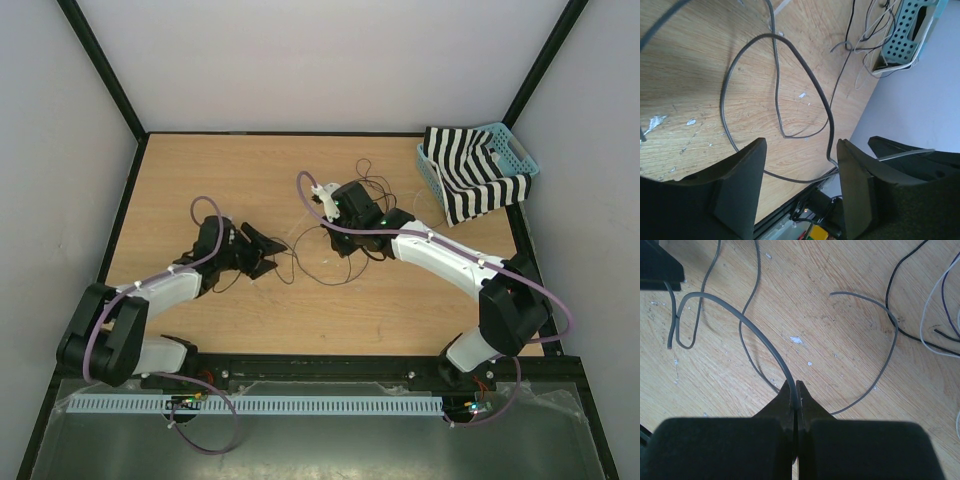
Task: Zip-tie the wires
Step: Place the cable at the center of the board.
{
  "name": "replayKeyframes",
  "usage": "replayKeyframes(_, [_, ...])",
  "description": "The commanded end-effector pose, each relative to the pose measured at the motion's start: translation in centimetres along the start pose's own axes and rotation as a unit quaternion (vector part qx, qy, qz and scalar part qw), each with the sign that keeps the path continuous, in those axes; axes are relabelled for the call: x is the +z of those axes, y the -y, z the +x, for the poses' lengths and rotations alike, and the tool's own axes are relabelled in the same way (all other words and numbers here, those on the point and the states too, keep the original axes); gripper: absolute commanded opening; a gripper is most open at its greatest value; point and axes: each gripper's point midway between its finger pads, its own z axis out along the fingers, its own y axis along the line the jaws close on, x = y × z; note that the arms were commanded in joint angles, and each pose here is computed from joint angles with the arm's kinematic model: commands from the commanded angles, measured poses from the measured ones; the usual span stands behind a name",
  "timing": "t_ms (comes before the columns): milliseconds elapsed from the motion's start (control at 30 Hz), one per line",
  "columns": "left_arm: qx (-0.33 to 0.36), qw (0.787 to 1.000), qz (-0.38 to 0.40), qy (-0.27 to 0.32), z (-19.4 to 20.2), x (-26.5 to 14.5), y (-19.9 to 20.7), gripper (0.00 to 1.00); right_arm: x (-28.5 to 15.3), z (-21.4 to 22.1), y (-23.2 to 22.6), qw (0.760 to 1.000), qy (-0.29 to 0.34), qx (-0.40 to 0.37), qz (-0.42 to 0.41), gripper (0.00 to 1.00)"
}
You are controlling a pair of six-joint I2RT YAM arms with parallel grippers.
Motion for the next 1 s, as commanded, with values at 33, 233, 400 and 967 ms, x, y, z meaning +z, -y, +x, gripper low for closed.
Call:
replayKeyframes(33, [-0.004, 0.999, 0.04, 0.005, 0.0, 0.7, 2.4, 0.51, -0.9, -1.0, 0.2, 1.0, 0.023, 0.005, 0.008, 0.0])
replayKeyframes(233, [0.007, 0.998, 0.054, 0.012, -0.2, -0.1, 2.7, 0.1, -0.9, -0.2, 1.0, 0.999, 0.016, 0.012, 0.029, 0.0])
replayKeyframes(400, [0.049, 0.996, 0.077, -0.01, -0.4, -1.0, 3.3, 0.0, -1.2, 0.8, 2.6, 0.998, 0.009, 0.028, 0.054, 0.0])
replayKeyframes(967, [0.331, 0.93, -0.045, -0.154, 0.5, -7.8, 0.0, 0.0, -2.1, 5.9, 12.3, 0.975, -0.065, 0.069, 0.199, 0.0])
